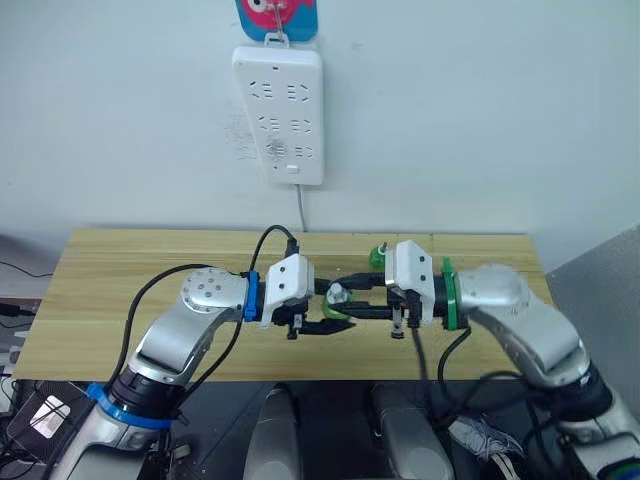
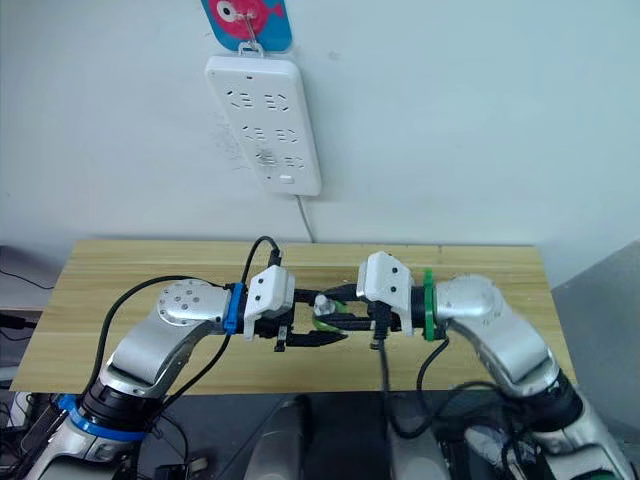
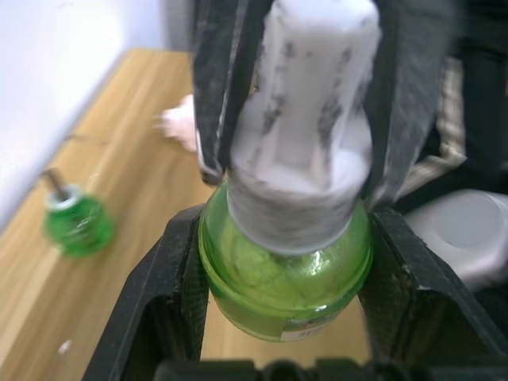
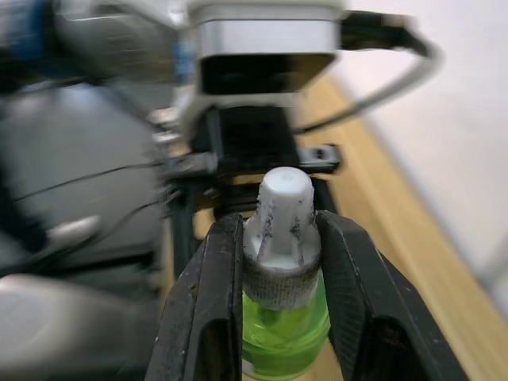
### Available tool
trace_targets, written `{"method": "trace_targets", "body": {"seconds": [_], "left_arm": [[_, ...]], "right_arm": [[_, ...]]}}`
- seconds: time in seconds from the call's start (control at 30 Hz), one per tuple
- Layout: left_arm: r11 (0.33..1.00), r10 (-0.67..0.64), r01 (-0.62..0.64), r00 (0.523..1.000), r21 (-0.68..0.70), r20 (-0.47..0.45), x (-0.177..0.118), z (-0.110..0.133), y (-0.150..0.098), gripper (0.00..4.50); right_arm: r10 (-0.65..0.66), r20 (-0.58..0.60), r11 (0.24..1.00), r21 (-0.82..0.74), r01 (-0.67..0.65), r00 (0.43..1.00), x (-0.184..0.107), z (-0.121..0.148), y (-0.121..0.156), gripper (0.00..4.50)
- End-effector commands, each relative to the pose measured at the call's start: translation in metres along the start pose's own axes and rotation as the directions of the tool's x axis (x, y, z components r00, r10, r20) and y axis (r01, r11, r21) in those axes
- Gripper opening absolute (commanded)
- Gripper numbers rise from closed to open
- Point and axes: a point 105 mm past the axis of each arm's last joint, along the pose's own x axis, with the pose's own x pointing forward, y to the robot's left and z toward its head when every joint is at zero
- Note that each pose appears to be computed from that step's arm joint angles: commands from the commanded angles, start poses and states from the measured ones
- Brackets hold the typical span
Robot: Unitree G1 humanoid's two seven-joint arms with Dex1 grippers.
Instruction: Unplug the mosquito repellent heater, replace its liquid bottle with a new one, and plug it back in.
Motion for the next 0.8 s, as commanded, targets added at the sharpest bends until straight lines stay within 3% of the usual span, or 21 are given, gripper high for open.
{"method": "trace_targets", "body": {"seconds": [0.03,0.17,0.37,0.5,0.63,0.8], "left_arm": [[0.996,-0.083,0.081,0.996,0.039,0.036,-0.005,0.01,-0.013,2.26],[0.999,-0.042,0.041,0.998,0.036,0.048,-0.004,0.011,-0.008,2.26],[1.0,-0.003,0.002,1.0,0.023,0.031,-0.003,0.004,-0.005,2.26],[1.0,-0.002,0.001,1.0,0.028,0.026,-0.001,0.002,-0.003,2.26],[1.0,-0.004,0.003,0.999,0.029,0.032,0.002,0.003,-0.002,2.26],[0.999,-0.014,0.013,0.999,0.033,0.038,0.006,0.005,-0.004,2.26]], "right_arm": [[0.101,-0.011,0.995,-0.002,-0.101,0.995,-0.01,0.004,0.001,0.98],[0.077,0.024,0.997,0.023,-0.077,0.997,-0.01,0.013,0.003,0.98],[-0.129,0.005,0.992,-0.009,0.129,0.992,-0.036,0.021,-0.004,3.09],[-0.168,-0.003,0.986,0.005,0.168,0.986,-0.029,0.022,0.012,4.44],[-0.194,0.0,0.981,0.03,0.194,0.981,-0.012,0.018,0.025,4.5],[-0.315,-0.001,0.948,0.053,0.314,0.949,0.003,0.011,0.007,4.5]]}}
